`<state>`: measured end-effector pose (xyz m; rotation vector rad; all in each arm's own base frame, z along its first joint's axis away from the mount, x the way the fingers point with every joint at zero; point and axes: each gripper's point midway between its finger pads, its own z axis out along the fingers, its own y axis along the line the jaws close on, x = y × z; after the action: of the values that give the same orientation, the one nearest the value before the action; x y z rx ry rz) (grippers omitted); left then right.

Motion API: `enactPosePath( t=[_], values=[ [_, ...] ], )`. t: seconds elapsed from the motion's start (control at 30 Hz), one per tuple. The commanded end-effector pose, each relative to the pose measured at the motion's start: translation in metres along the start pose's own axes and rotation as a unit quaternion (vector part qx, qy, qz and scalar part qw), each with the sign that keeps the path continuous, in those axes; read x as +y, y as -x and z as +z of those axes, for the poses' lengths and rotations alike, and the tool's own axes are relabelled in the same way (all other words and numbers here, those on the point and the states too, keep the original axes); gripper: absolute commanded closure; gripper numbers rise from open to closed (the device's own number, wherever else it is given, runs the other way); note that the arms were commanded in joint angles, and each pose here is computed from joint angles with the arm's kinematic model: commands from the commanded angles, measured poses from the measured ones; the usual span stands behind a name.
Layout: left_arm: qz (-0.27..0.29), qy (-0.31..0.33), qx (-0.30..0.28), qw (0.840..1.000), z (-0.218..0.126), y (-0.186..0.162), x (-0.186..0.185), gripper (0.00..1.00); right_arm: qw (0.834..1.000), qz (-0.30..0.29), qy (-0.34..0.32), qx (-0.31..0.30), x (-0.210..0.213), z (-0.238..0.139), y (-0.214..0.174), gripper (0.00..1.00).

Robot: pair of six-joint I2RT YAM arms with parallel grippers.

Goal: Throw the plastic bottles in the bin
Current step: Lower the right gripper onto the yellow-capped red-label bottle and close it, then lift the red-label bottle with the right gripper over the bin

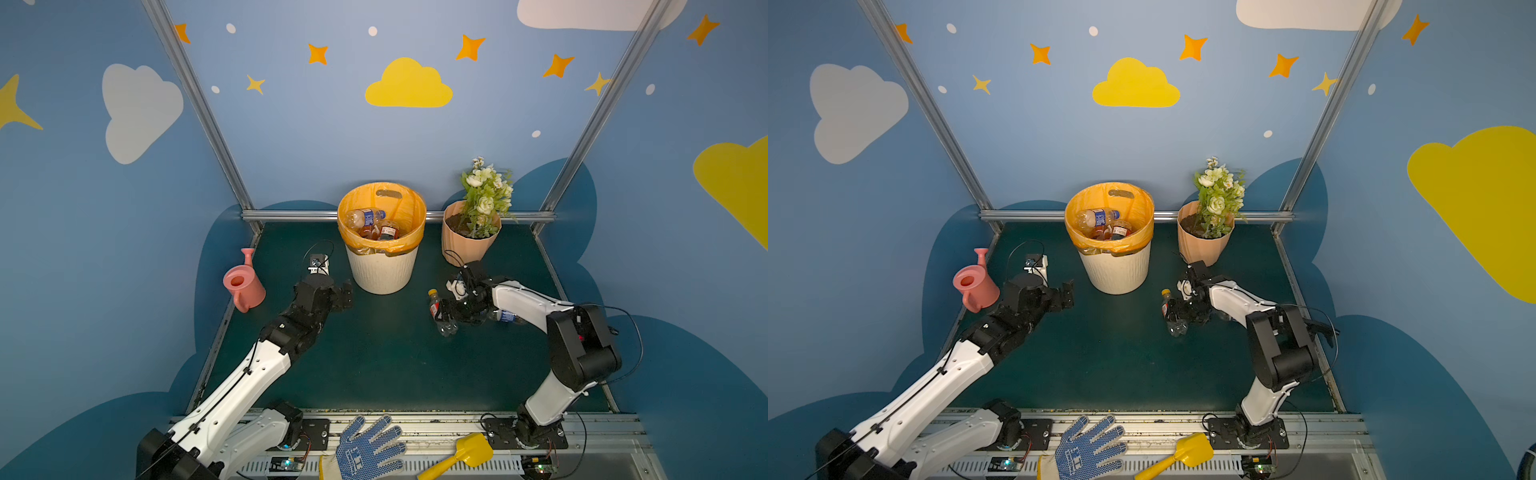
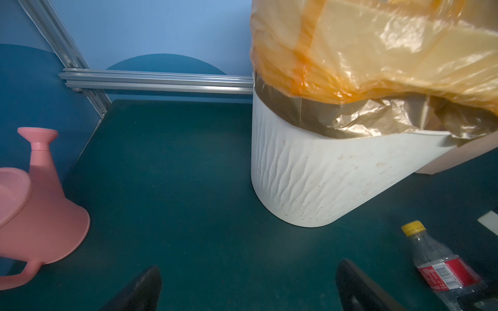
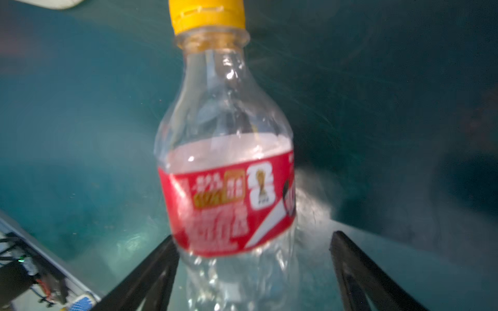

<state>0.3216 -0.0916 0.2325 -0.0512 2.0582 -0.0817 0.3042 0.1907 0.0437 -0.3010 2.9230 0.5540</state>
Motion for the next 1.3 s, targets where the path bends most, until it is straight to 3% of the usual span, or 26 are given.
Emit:
enactPosePath(
  t=[0.0, 0.53, 0.67, 0.97, 1.27],
  values=[
    [0.007, 0.01, -0.004, 1.0, -0.004, 0.001, 0.005, 0.0, 0.999, -0.015, -0.036, 0.026, -0.006, 0.006, -0.004, 0.2],
    [0.013, 0.014, -0.003, 1.0, -0.003, -0.002, 0.006, 0.0, 0.998, -0.027, -0.018, 0.054, 0.007, 0.029, -0.004, 0.27],
    [0.016, 0.018, 0.005, 1.0, 0.0, -0.006, 0.007, 0.0, 0.999, -0.03, 0.013, 0.028, 0.018, 0.021, 0.003, 0.39],
    [0.01, 0.038, 0.009, 0.999, 0.005, -0.013, 0.014, 0.0, 0.997, -0.05, 0.05, -0.043, 0.037, -0.015, 0.023, 0.42],
    [-0.006, 0.063, 0.027, 0.998, 0.013, -0.024, 0.022, 0.0, 0.98, -0.061, 0.099, -0.162, 0.058, -0.088, 0.055, 0.48]
  ],
)
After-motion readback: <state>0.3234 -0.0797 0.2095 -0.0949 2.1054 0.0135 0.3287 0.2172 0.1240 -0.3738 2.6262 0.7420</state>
